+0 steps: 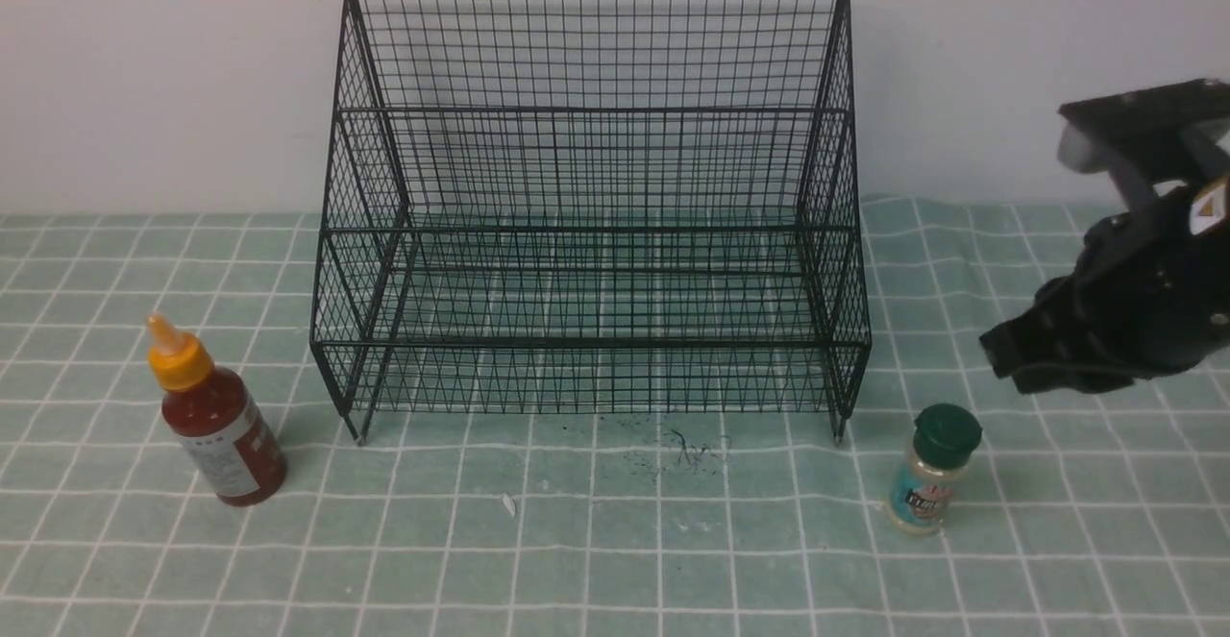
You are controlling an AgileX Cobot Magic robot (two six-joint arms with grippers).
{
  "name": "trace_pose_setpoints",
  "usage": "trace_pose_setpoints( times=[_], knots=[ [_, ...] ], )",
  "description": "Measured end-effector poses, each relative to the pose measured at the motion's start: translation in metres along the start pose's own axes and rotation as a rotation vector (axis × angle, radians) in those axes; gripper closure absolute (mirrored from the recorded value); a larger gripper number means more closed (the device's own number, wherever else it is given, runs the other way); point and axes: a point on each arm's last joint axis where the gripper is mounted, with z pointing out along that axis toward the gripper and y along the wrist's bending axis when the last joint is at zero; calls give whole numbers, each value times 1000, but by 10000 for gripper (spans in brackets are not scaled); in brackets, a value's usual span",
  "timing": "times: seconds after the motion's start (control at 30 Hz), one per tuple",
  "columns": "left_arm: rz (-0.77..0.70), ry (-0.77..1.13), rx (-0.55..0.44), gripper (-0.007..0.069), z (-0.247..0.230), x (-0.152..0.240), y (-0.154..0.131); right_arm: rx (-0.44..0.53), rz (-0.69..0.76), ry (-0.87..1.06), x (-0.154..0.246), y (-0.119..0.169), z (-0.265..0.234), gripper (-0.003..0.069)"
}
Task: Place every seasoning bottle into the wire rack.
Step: Use the right arm to grab the condiment bottle closest to it
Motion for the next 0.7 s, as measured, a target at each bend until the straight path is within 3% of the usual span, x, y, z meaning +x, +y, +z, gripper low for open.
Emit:
trace_pose_setpoints(
  times=[0.1,0.13,0.23,0.33,0.37,0.43,0.53,0.6,0.67,0.7],
  knots=[
    [83,-36,36,631,0,-13,-12,-1,1,1,-4,2,7,456],
    [86,-37,42,631,0,-14,-15,-2,2,0,-5,2,8,446],
    [297,28,118,631,4,-38,-51,3,10,42,-7,1,25,263],
    [409,195,148,631,19,-47,-76,4,13,77,-9,0,40,148],
    [456,345,157,631,32,-47,-88,5,15,107,-9,0,53,85],
    [475,553,151,631,51,-39,-95,3,20,131,-10,-1,69,46],
    [492,810,125,631,75,-26,-96,5,23,147,-12,-2,89,34],
    [507,965,92,631,88,-14,-89,6,26,154,-12,-3,100,67],
    [521,1057,66,631,93,-6,-83,1,29,172,-12,-2,105,134],
    [537,1145,34,631,97,1,-75,-5,26,195,-10,-2,109,261]
  ],
)
